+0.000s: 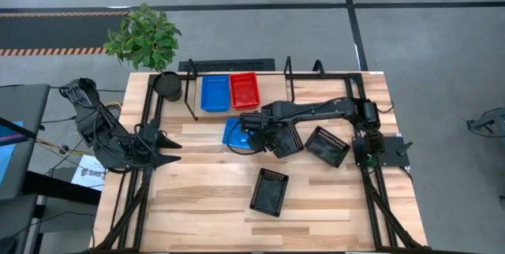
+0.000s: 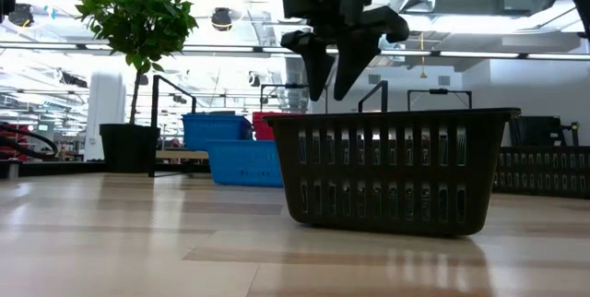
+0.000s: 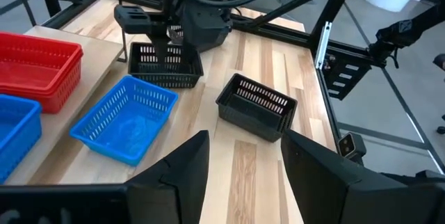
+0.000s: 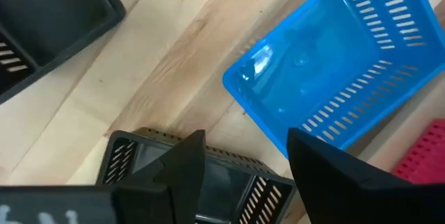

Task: Stack baskets on shelf by color
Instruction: Stack the blue bin on the blue bin on the shelf

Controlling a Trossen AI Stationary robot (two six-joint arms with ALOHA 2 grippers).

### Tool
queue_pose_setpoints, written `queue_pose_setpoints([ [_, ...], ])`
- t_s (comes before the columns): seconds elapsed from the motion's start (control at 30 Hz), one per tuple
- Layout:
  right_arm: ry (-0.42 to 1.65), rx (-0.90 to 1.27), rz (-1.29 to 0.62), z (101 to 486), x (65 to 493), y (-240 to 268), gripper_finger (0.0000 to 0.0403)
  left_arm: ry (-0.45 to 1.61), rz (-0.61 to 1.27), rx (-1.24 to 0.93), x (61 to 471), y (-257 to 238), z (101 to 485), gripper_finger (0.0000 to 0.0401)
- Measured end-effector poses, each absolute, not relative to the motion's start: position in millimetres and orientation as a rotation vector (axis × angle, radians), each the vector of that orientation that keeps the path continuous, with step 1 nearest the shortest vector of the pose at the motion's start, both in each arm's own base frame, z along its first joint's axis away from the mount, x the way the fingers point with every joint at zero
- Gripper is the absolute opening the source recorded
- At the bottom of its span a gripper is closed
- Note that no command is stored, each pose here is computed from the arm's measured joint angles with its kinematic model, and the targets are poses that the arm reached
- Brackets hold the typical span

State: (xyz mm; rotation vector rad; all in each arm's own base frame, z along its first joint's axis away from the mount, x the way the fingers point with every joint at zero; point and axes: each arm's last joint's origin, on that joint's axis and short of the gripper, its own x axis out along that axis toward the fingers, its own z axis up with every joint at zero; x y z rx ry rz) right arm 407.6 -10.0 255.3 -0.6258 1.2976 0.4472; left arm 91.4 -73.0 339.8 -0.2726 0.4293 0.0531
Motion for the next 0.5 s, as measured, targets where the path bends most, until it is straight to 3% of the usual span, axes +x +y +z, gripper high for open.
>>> queue_pose_setpoints([
  [0.5,1.278,-0.692,0.442,255.9,410.2,-7.6,0.0219,0.440,0.058,-0.251,90.8,-72.2,338.6,0.0167],
])
